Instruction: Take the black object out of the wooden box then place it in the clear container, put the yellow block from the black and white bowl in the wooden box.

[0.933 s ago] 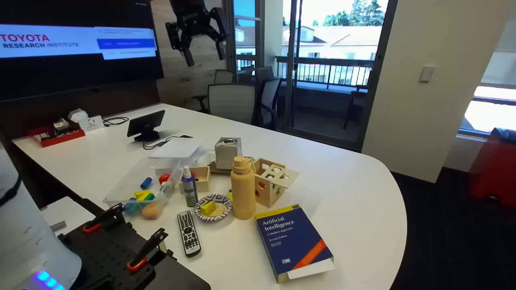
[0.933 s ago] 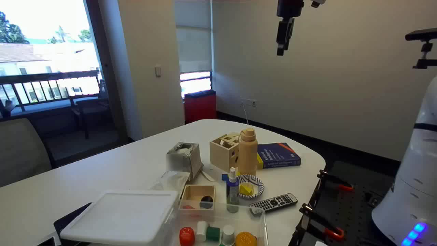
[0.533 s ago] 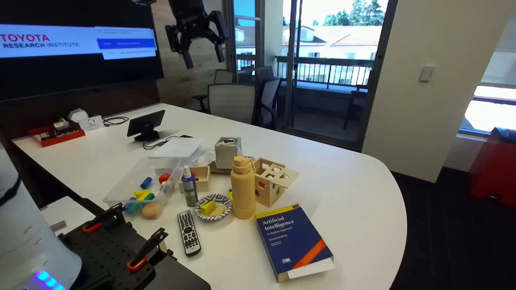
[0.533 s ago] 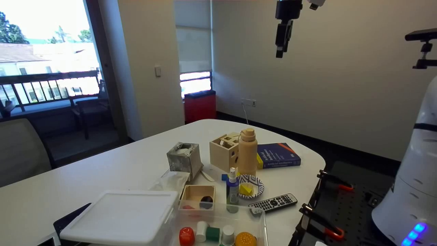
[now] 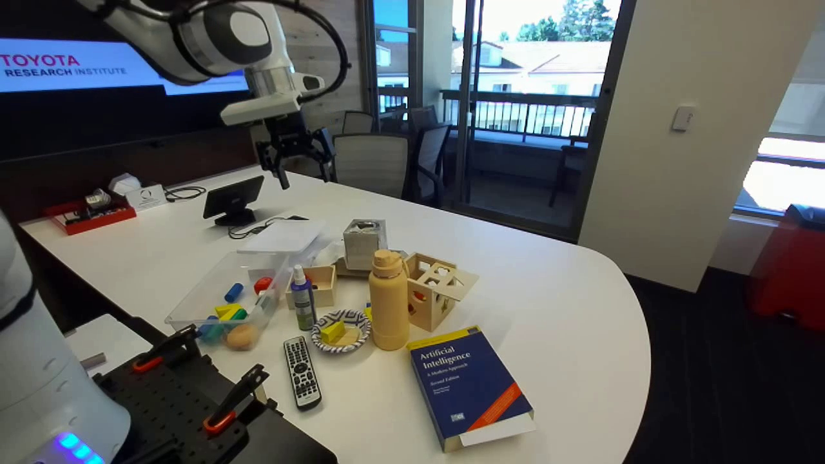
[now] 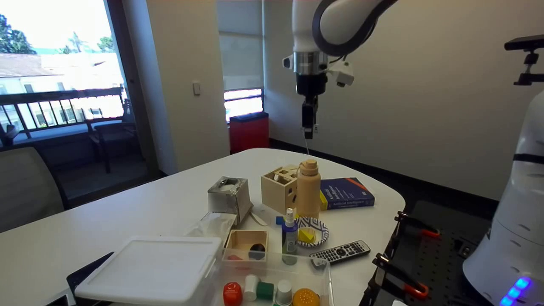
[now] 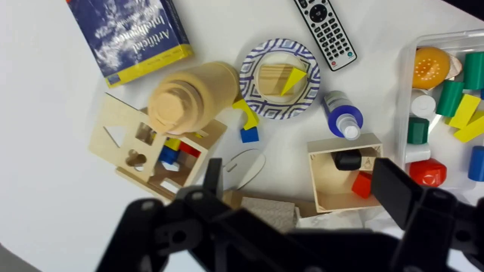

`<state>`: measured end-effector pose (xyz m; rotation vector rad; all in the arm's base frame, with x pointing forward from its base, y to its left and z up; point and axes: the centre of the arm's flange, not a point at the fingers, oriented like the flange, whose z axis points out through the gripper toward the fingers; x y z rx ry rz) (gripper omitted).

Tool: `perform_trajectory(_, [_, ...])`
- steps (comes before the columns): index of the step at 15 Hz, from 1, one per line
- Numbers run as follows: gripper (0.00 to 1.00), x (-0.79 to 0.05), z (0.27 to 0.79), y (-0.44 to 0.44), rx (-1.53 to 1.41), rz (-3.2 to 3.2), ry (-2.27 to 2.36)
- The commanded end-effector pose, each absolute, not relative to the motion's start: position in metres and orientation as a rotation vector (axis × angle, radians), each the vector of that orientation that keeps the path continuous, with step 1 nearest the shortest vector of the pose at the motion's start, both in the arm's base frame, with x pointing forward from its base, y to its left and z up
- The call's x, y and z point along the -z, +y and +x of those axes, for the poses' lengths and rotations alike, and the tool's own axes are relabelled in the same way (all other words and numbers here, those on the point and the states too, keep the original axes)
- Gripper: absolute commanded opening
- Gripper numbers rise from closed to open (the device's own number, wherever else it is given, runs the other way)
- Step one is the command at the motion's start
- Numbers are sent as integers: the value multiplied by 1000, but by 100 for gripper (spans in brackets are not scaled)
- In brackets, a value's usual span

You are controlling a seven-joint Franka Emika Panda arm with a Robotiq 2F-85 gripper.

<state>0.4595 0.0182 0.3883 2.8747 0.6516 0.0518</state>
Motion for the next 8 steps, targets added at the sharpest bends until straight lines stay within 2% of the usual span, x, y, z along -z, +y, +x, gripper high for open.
perform_trajectory(1, [100,-306,495,67,-21,2820,749])
perform_trajectory(8, [100,-148,544,129,147,2790,848])
